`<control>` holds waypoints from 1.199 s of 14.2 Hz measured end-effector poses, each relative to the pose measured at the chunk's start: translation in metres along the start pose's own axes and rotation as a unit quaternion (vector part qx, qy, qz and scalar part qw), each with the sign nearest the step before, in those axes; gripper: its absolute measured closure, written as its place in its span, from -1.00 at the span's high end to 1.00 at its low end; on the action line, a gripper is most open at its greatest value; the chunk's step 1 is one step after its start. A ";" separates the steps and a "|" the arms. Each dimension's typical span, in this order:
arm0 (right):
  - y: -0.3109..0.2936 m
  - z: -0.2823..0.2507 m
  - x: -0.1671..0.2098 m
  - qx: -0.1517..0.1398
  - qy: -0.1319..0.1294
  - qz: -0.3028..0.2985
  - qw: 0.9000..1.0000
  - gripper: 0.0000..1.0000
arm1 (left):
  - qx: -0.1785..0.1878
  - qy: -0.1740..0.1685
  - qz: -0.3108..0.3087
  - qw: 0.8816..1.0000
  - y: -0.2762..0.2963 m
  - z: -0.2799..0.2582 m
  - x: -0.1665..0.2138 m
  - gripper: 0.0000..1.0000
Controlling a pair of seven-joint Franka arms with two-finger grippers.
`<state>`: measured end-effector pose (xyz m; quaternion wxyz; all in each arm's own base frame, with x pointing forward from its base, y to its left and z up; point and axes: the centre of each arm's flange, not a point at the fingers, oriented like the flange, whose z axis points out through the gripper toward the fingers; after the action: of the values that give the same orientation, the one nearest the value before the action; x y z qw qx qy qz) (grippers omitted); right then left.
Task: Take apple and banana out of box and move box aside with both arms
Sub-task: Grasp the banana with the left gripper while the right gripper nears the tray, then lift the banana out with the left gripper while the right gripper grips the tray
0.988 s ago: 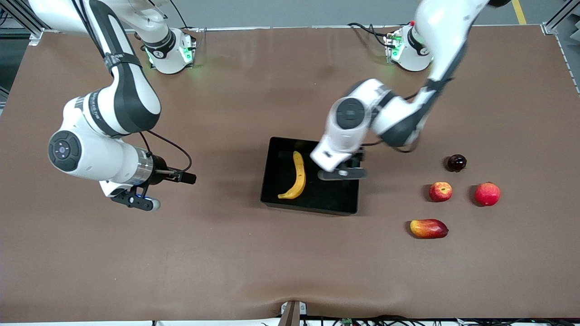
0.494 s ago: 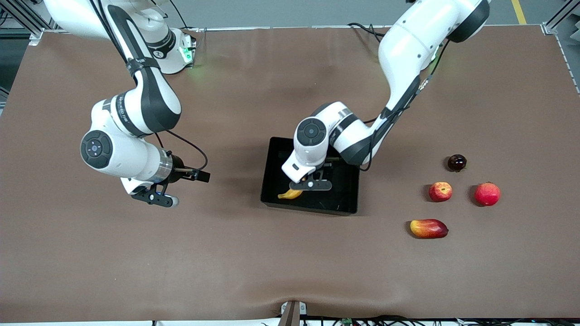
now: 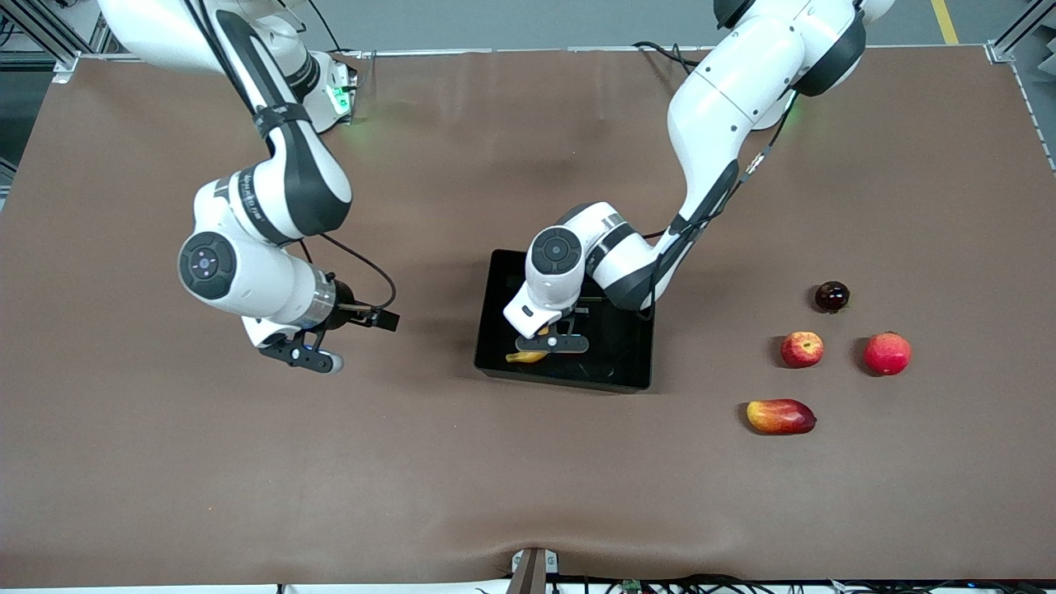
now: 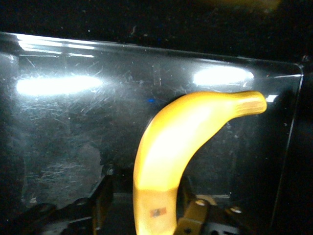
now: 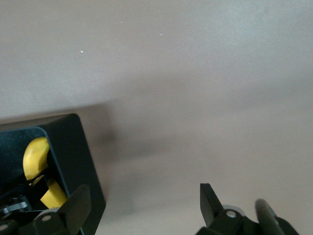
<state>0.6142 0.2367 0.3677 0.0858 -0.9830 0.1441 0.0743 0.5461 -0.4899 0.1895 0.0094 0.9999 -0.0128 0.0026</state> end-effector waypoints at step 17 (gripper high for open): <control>-0.079 0.070 -0.040 0.026 0.049 -0.009 0.998 0.76 | 0.063 0.033 0.033 0.997 -0.049 -0.158 0.036 -0.32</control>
<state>0.5909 0.3356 0.3185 0.1045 -0.9842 0.1412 0.0216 0.5826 -0.4389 0.3469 -0.0533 0.9969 -0.0452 0.0367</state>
